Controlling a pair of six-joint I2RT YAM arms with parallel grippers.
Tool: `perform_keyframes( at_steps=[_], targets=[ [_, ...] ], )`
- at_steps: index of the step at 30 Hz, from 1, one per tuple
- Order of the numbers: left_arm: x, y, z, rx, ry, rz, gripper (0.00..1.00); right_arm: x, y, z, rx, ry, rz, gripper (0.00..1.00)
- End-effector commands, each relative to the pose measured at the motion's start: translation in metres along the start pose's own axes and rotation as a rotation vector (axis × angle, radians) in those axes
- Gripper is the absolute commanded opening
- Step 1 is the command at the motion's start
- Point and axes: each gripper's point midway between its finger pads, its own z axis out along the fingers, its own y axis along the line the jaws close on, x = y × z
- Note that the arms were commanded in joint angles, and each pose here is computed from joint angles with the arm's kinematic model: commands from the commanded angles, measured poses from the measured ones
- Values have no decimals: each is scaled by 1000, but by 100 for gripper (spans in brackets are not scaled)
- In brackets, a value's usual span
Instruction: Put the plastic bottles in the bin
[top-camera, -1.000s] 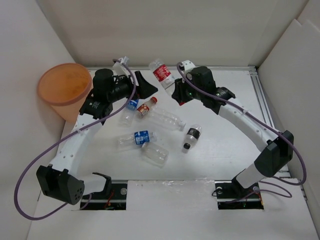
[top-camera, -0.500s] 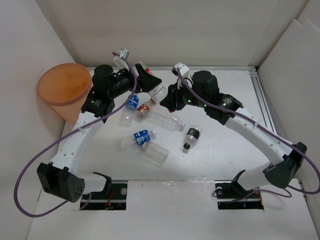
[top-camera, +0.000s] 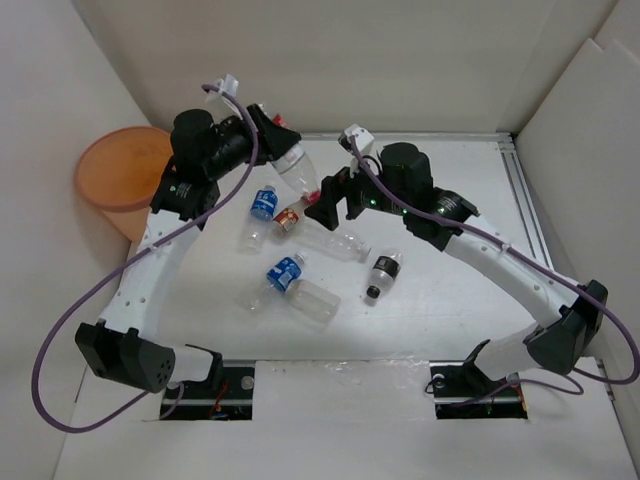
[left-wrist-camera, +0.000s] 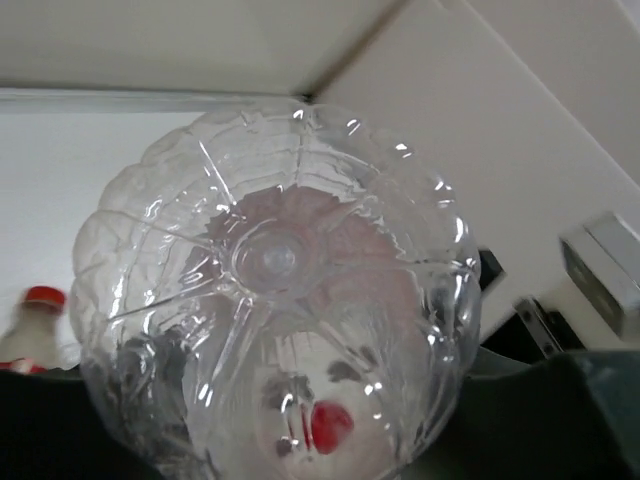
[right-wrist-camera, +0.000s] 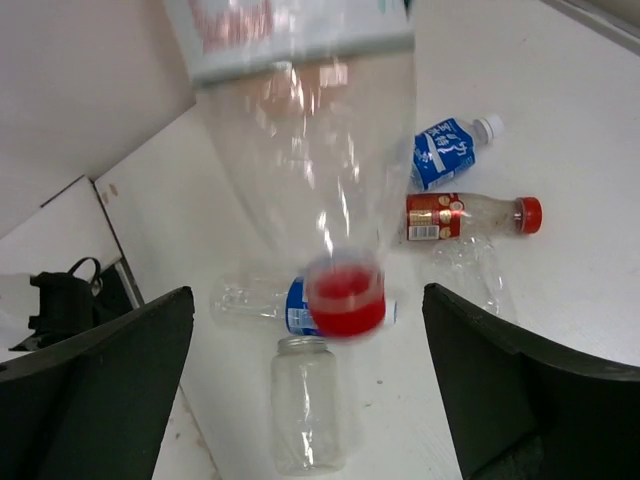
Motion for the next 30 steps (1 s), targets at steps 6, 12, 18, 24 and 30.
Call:
perform_keyframes(
  at_steps=[6, 12, 18, 24, 30],
  targets=[
    [-146, 101, -88, -673, -421, 123, 0, 40, -67, 3, 175, 64, 50, 100],
    [-206, 148, -163, -1055, -662, 166, 0, 52, -86, 1, 183, 101, 64, 100],
    [-223, 207, -210, -1381, -697, 195, 1, 64, -92, 3, 180, 178, 51, 100],
    [-207, 298, -285, -1614, -661, 19, 0, 72, -87, 1, 153, 198, 60, 100],
    [-203, 310, -261, -1437, -632, -9, 86, 71, -85, -5, 162, 196, 58, 100]
  ],
)
